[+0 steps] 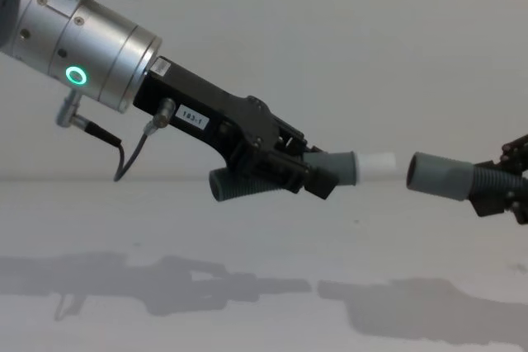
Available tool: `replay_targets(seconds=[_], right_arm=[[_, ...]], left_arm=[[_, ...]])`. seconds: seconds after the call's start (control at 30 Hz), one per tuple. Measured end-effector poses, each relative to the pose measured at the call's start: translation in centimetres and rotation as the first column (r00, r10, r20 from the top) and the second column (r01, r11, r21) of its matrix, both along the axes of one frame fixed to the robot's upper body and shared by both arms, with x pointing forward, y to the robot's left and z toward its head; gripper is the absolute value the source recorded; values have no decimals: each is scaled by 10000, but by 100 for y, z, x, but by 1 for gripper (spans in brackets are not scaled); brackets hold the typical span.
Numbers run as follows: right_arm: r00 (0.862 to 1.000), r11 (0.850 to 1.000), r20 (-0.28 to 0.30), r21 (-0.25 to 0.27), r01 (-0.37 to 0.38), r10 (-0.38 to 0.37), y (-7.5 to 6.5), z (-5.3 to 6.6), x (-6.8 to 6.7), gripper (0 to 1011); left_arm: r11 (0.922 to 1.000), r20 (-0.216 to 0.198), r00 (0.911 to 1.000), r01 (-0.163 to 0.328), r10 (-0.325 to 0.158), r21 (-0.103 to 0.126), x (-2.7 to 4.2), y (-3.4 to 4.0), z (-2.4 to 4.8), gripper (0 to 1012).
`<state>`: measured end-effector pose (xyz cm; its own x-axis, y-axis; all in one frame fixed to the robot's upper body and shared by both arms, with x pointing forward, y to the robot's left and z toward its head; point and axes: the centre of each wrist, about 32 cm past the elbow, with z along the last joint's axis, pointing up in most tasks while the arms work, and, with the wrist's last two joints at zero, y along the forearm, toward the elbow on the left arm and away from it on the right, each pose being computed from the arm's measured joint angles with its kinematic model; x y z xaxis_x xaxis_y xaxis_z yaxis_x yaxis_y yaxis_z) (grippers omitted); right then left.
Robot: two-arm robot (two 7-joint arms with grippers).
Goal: Use both hands to pick up one end of the pipe from the table, align the ends, and insert them.
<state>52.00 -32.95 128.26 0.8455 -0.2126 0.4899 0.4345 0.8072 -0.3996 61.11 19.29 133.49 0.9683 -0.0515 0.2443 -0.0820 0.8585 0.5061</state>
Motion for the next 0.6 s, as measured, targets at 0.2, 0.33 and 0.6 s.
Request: replay_targets(seconds=[0.2,0.33,0.6], right_arm=[[10000,10000,-8,20,-2,2,10,7,9,252],[10000,10000,-16,31,-19,19,19,8,17,252],[9999,9999,-60,35,-114,115,41,2,35,253]], left_arm=[[10000,-24,10000,20,-20,9,12,0,0,339],[10000,-26,10000,24,-24,13,21,0,1,339],[10000,-22,10000,24,-24,28,39,-3,7,339]])
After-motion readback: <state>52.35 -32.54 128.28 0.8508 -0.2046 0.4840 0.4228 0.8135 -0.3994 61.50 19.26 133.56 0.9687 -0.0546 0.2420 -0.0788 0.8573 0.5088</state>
